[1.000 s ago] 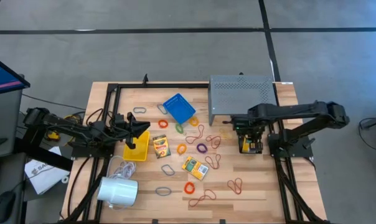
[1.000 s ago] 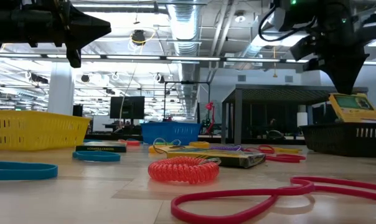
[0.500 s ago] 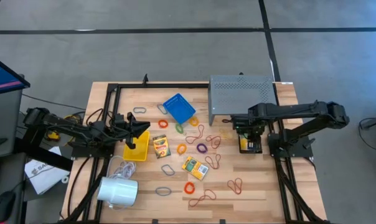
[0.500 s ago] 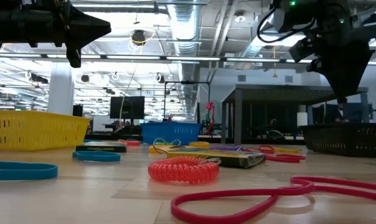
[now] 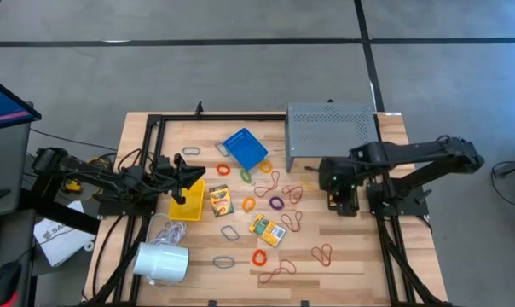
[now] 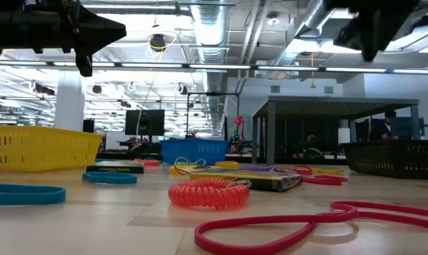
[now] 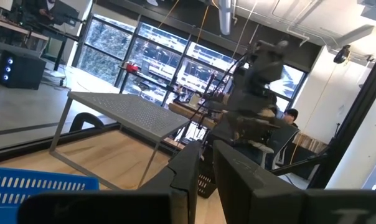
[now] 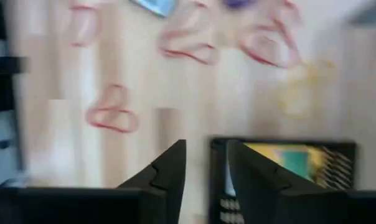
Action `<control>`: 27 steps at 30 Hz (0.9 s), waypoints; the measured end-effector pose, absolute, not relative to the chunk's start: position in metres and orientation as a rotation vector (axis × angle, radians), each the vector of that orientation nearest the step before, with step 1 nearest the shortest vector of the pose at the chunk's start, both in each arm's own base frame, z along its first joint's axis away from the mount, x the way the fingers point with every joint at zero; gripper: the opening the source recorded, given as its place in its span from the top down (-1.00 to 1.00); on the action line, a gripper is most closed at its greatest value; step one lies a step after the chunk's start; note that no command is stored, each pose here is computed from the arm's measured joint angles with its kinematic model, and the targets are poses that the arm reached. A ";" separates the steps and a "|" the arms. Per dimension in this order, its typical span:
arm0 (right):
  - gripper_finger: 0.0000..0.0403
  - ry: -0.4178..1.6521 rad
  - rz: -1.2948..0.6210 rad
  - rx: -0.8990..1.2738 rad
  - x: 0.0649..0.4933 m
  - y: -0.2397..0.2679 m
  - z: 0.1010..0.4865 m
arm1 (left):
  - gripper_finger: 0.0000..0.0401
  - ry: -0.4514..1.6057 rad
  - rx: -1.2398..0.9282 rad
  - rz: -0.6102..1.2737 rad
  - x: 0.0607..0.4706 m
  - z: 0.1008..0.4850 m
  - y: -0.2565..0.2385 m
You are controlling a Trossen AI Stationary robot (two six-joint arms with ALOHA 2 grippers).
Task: Pick & Place Office Desk Supplies
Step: Put the red rubber band into the yellow bin
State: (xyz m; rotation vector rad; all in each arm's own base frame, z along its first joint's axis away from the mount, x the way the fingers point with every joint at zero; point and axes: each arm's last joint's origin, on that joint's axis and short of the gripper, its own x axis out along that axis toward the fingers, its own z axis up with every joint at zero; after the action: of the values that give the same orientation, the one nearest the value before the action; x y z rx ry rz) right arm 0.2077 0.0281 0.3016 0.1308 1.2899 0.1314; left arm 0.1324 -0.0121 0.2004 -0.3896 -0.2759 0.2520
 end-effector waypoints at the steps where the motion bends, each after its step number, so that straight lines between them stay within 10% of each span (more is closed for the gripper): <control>1: 0.46 1.285 0.171 0.122 0.210 0.035 0.302 | 0.78 -0.276 -0.390 0.252 0.132 0.200 -0.012; 14: 0.46 1.300 0.289 0.235 0.248 0.095 0.271 | 0.78 -0.268 -0.388 0.229 0.133 0.202 -0.013; 27: 0.42 1.213 -0.282 0.582 0.258 0.142 0.244 | 0.78 -0.226 -0.393 0.083 0.135 0.200 -0.017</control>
State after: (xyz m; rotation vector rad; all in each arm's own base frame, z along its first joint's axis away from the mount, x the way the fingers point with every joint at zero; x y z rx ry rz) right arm 0.2583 0.1417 0.2436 0.5824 1.2131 -0.2819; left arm 0.1348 -0.0172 0.2005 -0.3933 -0.2265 0.0833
